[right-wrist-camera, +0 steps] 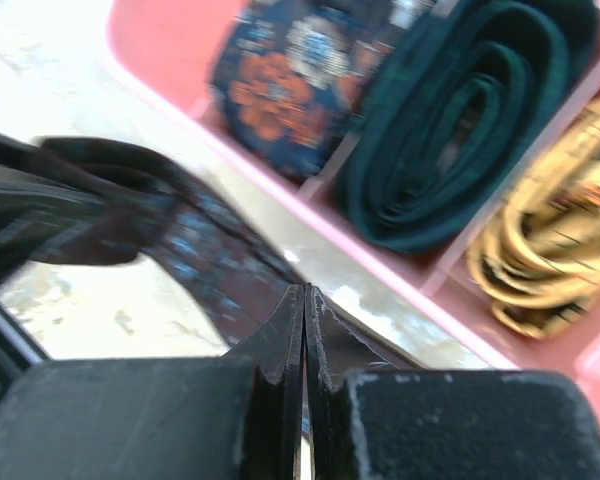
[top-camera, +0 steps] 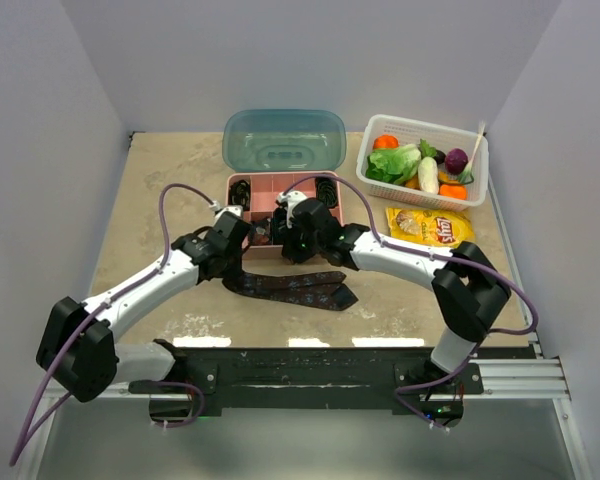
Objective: Roll the ties
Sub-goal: Roll the tie at the center of the board.
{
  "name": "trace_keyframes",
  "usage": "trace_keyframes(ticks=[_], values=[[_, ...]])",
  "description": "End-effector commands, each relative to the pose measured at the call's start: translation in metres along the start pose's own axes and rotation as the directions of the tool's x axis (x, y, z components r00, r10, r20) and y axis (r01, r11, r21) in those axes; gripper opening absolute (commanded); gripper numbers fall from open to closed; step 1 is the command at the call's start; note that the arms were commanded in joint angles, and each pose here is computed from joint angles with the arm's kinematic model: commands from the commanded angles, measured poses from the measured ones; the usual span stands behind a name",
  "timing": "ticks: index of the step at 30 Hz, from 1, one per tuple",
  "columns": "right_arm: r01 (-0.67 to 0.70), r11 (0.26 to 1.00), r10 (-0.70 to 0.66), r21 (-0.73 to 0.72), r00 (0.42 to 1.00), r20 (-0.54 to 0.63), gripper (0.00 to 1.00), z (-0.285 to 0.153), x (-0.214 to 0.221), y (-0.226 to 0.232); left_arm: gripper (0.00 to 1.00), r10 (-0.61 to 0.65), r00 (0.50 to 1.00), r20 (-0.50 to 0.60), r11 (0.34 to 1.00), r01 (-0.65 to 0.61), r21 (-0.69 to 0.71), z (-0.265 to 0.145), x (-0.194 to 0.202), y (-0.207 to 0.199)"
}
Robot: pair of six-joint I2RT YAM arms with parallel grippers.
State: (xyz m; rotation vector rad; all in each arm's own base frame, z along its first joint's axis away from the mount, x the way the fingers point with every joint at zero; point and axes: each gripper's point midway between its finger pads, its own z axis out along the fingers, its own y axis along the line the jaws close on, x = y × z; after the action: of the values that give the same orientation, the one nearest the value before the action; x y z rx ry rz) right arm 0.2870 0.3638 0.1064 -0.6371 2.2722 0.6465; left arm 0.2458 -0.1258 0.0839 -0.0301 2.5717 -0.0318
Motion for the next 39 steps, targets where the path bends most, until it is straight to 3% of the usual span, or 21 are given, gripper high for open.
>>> trace_keyframes(ticks=[1, 17, 26, 39], values=[[0.011, 0.999, -0.011, 0.044, 1.000, 0.016, 0.00, -0.016, -0.002, -0.016, 0.00, 0.030, 0.998, 0.057, 0.990, -0.022, -0.141, -0.011, -0.017, 0.016], [-0.014, 0.996, 0.013, 0.090, 1.000, 0.010, 0.00, -0.020, 0.008, -0.031, 0.00, 0.208, 0.977, -0.041, 0.922, -0.210, -0.326, 0.008, 0.006, -0.005], [-0.019, 0.996, 0.019, 0.091, 1.000, 0.001, 0.00, -0.021, 0.013, -0.033, 0.00, 0.221, 0.972, -0.075, 0.942, -0.233, -0.241, 0.030, 0.025, -0.033], [-0.022, 0.996, 0.023, 0.088, 1.000, -0.017, 0.00, -0.018, 0.022, -0.035, 0.00, 0.114, 0.988, -0.106, 0.990, -0.122, -0.067, 0.051, 0.054, -0.064]])
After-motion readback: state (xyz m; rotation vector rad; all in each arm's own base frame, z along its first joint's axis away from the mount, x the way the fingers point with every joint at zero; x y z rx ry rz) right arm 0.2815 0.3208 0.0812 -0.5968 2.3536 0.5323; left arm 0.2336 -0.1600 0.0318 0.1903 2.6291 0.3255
